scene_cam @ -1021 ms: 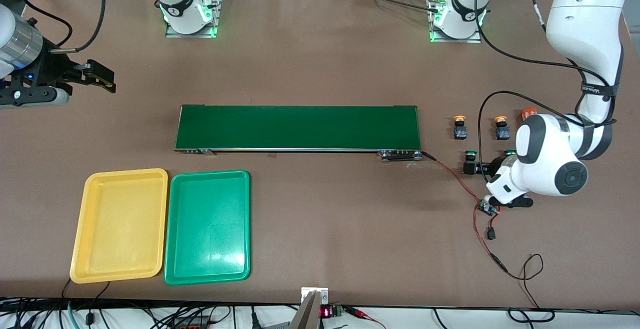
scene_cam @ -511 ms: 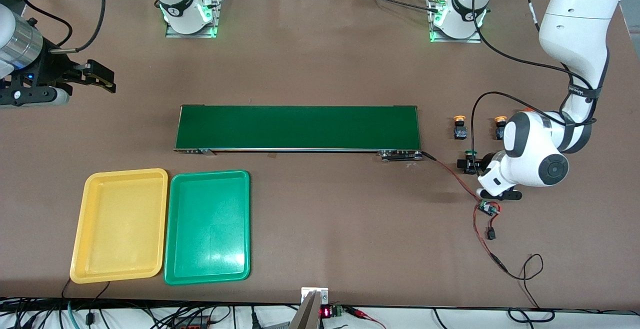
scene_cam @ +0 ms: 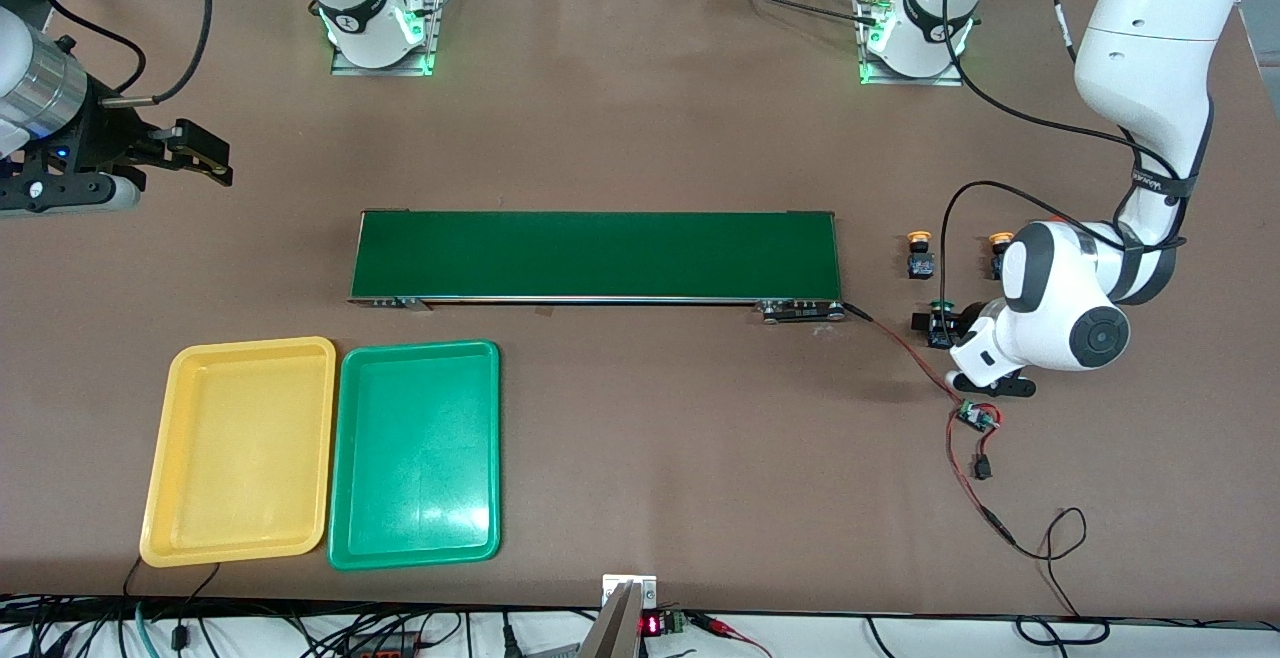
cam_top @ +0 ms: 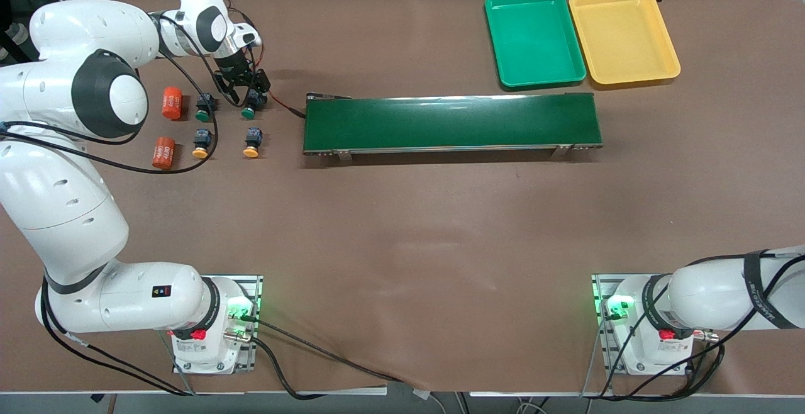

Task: Sort buttons by color to trays
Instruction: 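Carry the green button onto the conveyor belt and release it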

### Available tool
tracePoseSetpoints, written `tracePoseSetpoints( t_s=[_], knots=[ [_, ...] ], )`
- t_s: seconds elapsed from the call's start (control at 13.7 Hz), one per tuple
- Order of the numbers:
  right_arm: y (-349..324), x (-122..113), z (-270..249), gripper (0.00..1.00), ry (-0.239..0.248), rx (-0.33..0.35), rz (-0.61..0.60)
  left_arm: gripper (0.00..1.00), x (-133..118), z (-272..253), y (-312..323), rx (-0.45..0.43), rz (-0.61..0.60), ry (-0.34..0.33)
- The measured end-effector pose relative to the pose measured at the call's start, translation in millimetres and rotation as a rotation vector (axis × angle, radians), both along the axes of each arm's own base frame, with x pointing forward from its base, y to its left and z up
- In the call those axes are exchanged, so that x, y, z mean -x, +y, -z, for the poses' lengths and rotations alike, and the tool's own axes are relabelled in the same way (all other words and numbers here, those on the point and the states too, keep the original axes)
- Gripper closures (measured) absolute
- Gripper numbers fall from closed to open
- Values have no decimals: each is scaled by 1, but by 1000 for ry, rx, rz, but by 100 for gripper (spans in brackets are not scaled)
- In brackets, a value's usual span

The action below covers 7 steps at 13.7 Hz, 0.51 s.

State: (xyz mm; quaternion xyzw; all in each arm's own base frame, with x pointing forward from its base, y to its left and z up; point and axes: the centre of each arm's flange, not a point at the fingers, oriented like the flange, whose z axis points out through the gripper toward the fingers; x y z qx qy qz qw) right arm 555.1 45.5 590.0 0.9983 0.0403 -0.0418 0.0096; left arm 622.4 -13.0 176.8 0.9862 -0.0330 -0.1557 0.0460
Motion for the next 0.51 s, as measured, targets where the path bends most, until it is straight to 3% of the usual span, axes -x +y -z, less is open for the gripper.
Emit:
tracePoseSetpoints(
  t_s=[0.22,0.29,0.44,0.51],
  knots=[
    [0,0,0,0,0,0,0,17,1,1,0,3,11,-3],
    [0,0,0,0,0,0,1,24,1,1,-1,4,13,-4],
    [-1,0,0,0,0,3,2,50,0,1,-1,5,15,-8],
    [-2,0,0,0,-1,6,1,56,0,1,-1,5,16,-8]
  ],
)
